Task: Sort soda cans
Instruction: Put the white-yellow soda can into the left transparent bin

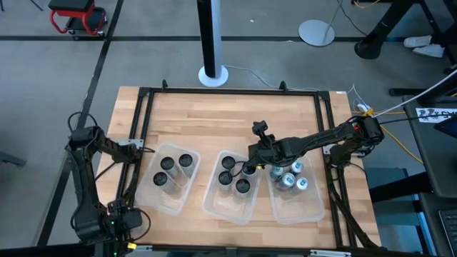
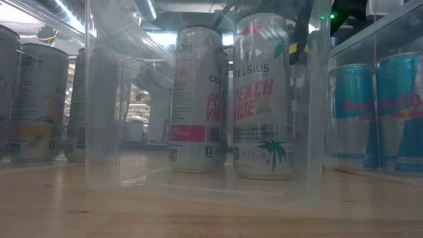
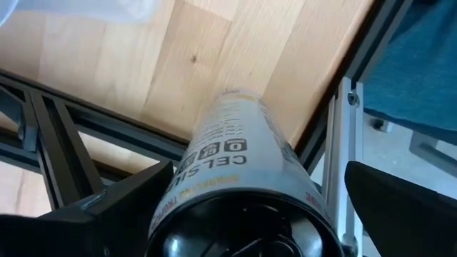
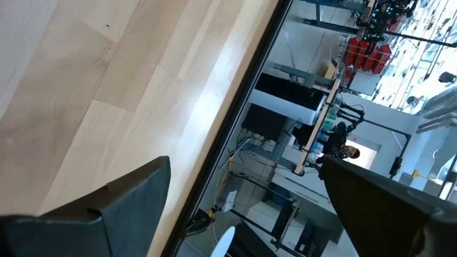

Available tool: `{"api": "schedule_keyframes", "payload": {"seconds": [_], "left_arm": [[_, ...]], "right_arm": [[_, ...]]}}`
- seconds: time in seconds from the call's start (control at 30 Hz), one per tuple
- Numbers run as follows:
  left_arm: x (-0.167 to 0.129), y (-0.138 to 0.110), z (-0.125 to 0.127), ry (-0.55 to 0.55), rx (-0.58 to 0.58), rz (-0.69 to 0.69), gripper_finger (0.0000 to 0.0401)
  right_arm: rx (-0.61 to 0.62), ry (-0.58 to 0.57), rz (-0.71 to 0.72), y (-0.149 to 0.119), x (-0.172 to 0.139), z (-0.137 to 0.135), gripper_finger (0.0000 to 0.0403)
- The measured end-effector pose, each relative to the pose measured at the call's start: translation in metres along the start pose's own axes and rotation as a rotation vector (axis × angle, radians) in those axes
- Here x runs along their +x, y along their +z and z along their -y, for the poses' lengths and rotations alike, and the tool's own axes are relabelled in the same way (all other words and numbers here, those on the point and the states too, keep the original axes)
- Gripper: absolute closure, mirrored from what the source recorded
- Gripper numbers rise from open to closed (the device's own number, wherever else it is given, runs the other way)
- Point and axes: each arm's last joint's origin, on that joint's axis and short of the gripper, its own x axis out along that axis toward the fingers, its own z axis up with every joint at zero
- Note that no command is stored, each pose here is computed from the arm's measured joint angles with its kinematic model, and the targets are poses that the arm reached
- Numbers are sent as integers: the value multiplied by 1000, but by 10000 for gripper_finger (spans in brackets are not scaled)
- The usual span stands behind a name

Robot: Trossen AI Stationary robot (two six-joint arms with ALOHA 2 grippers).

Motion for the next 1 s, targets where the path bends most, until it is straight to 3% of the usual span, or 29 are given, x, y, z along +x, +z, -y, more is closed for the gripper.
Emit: {"api": "schedule_keyframes", "payload": {"seconds": [0.23,0.53,1.0], "left_arm": [[0,1,0,-1,88,29,2],[0,3,1,-9,38,28,6],[0,0,0,9,41,-54,132]], "right_arm": [[0,0,0,0,0,0,39],[0,0,0,0,0,0,39],[0,0,0,0,0,0,39]]}}
